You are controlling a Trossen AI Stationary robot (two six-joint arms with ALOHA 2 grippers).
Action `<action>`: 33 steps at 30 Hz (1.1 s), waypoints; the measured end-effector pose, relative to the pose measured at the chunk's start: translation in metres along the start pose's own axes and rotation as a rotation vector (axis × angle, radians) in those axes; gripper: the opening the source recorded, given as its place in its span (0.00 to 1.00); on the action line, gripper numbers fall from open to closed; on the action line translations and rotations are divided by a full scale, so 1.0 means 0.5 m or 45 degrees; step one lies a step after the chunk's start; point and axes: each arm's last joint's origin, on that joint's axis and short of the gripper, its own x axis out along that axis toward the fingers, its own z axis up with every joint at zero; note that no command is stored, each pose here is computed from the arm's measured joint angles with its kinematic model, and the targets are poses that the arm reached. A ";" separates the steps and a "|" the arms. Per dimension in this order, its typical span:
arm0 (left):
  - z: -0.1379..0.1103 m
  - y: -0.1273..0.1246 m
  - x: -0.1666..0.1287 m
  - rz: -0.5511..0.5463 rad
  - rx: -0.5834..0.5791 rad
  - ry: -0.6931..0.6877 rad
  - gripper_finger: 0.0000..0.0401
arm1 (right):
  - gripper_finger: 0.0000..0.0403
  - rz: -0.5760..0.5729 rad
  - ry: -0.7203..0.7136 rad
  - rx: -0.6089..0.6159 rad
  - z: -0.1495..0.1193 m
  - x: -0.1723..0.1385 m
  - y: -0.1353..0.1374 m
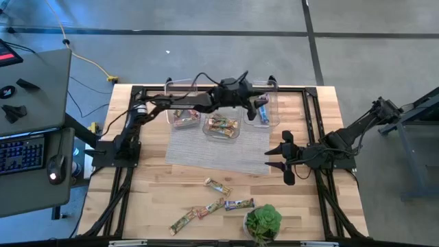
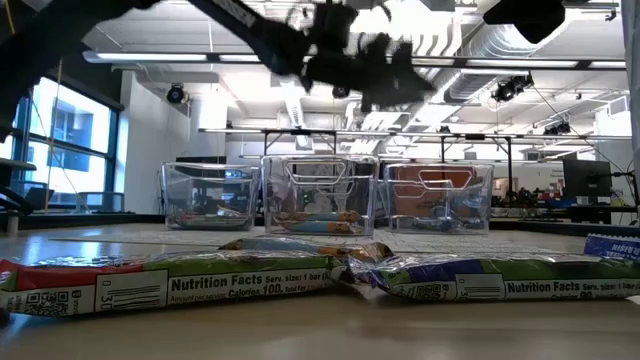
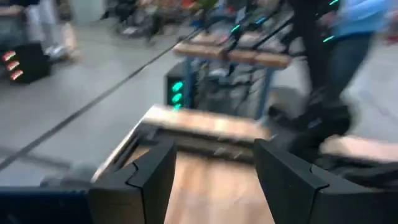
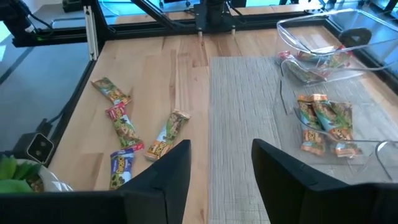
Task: Pick and place Granola Bars by type
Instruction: Put the orange granola bar into the middle transparent bin
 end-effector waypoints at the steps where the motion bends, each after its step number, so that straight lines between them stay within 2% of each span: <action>1: 0.023 -0.005 -0.012 -0.043 0.003 -0.018 0.52 | 0.38 0.001 -0.001 0.006 0.000 0.000 0.000; 4: 0.097 -0.021 -0.065 -0.211 0.007 -0.015 0.52 | 0.38 0.011 0.002 0.067 0.000 0.000 0.001; 6: 0.140 -0.031 -0.106 -0.261 -0.001 0.023 0.52 | 0.39 0.041 0.010 0.108 0.000 0.000 0.002; 8: 0.176 -0.040 -0.151 -0.271 -0.008 0.078 0.52 | 0.39 0.033 -0.012 0.111 0.004 0.002 0.001; 11: 0.228 -0.053 -0.228 -0.265 0.001 0.148 0.52 | 0.39 -0.058 -0.058 0.167 0.008 0.009 -0.003; 14: 0.271 -0.065 -0.298 -0.255 -0.008 0.173 0.52 | 0.38 -0.099 -0.020 0.090 0.003 0.029 -0.002; 17: 0.292 -0.074 -0.351 -0.257 -0.029 0.219 0.52 | 0.38 -0.106 0.003 -0.012 -0.001 0.068 0.006; 21: 0.304 -0.083 -0.408 -0.248 -0.093 0.304 0.52 | 0.38 0.058 -0.043 -0.118 -0.006 0.158 0.042; 24: 0.306 -0.087 -0.444 -0.213 -0.129 0.376 0.52 | 0.38 0.098 -0.084 -0.159 -0.032 0.234 0.068; 29: 0.304 -0.093 -0.484 -0.115 -0.158 0.471 0.52 | 0.38 -0.051 -0.080 -0.079 -0.102 0.332 0.079; 33: 0.296 -0.092 -0.486 -0.077 -0.196 0.523 0.52 | 0.38 -0.062 -0.006 -0.015 -0.129 0.398 0.083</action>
